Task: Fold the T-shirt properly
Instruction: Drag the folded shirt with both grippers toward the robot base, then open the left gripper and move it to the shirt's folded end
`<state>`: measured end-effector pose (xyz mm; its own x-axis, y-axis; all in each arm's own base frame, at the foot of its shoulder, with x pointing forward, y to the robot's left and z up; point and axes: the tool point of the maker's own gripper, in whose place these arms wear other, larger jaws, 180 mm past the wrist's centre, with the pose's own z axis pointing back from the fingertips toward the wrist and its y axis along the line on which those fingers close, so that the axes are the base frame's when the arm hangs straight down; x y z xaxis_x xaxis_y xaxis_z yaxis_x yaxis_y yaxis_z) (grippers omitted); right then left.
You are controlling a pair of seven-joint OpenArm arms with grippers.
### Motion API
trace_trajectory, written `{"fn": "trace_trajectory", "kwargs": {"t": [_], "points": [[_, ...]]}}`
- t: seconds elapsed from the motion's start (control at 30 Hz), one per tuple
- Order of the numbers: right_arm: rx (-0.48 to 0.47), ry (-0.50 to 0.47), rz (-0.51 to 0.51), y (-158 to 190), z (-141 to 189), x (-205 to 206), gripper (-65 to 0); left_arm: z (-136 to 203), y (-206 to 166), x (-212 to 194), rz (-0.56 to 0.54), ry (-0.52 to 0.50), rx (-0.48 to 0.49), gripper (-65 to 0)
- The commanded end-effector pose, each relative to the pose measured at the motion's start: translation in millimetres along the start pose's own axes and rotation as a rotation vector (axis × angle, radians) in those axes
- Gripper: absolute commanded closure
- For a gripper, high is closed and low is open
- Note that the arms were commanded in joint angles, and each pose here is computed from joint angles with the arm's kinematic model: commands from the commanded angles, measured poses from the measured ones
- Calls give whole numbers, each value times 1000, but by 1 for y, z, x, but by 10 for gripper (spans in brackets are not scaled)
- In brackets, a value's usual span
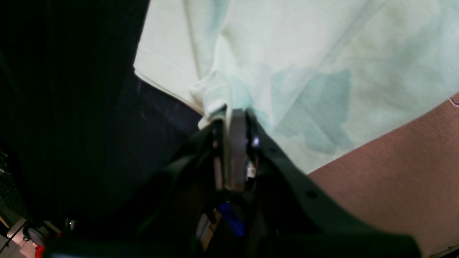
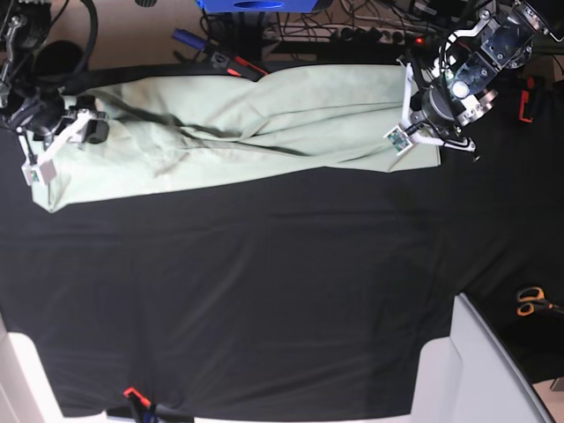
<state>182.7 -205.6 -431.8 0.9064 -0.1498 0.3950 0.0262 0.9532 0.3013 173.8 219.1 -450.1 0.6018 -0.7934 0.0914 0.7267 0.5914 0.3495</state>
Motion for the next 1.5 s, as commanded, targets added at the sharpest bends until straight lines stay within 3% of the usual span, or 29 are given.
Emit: {"fn": "trace_trajectory", "kwargs": {"t": [0.0,0.1,0.33,0.4,0.53,0.77,0.87,0.97,1.03,1.13,1.27,1.47], "points": [[-2,-33,9,-1,5,10,-258,3,13,1,-1,-3,38,0],[-2,-39,10,-1,5,11,-263,4,20,1,11,-6,52,-15],[-8,-103,32,1,11,24,-267,22,56,12,71,-63,136,-249],[-6,-105,38,2,11,25,-299,30,56,17,52,-86,139,-312],[-12,-120,39,0,13,29,-345,43,61,25,71,-130,159,-383],[-114,-258,51,-19,58,57,-345,55,75,9,193,-132,200,-381],[-126,-275,84,-15,68,59,-345,56,53,7,256,-145,157,-380],[-127,-259,83,-16,68,52,-345,55,22,20,296,-230,94,-366],[-117,-240,90,-13,65,45,-345,58,0,29,321,-298,54,-260],[-84,-244,164,-5,64,42,-345,64,-20,44,365,-403,24,0],[-42,-244,266,4,65,34,-345,69,-43,65,390,-470,-30,0],[-33,-216,285,4,64,23,-345,63,-71,73,371,-465,-109,0]]}}
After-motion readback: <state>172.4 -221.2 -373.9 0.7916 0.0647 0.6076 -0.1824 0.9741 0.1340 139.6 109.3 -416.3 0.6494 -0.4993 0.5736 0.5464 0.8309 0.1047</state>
